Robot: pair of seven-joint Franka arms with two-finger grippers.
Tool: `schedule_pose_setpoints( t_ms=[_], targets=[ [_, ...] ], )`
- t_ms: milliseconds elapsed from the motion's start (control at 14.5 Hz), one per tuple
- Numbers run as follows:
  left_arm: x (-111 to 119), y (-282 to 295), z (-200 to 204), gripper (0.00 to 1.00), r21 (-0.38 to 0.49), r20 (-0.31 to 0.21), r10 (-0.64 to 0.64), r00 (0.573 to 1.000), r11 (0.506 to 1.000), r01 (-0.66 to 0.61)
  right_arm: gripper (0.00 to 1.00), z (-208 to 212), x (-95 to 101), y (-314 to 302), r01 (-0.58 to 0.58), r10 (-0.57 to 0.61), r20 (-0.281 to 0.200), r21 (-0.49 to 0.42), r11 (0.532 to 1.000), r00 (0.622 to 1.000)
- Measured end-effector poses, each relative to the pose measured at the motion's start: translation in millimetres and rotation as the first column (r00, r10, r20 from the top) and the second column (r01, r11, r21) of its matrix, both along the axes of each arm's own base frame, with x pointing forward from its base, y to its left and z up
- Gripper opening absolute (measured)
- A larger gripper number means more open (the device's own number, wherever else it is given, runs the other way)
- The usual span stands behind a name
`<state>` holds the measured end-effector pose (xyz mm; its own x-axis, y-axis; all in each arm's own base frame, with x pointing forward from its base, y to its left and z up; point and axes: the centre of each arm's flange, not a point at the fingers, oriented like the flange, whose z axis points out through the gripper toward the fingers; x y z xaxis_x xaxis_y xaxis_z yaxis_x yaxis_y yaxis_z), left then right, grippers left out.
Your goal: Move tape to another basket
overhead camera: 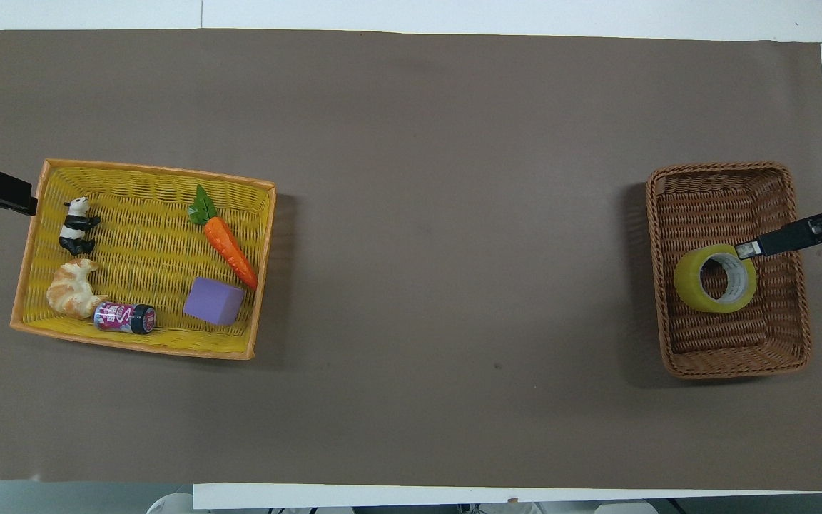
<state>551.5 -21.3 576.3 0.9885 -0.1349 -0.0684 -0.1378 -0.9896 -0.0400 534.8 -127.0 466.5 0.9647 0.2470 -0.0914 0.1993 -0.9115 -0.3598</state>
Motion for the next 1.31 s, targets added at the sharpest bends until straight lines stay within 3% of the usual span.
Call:
schedule_pose_setpoints(
  t_ms=[207, 484, 691, 1313],
  targets=[
    [0, 0, 0, 1.0, 0.0, 0.0, 0.0, 1.0, 1.0, 0.0, 1.0, 45, -2.2, 39, 0.028, -0.026, 0.01, -0.156, 0.987, 1.0],
    [0, 0, 0, 1.0, 0.0, 0.0, 0.0, 1.0, 1.0, 0.0, 1.0, 104, -14.8, 41, 0.083, -0.085, 0.005, -0.271, 0.959, 0.996],
    [0, 0, 0, 1.0, 0.0, 0.0, 0.0, 1.0, 1.0, 0.0, 1.0, 126, -13.7, 44, 0.135, -0.142, 0.009, -0.355, 0.925, 0.99],
    [0, 0, 0, 1.0, 0.0, 0.0, 0.0, 1.0, 1.0, 0.0, 1.0, 133, -2.8, 57, 0.147, -0.147, 0.028, -0.37, 0.917, 0.989]
  ],
)
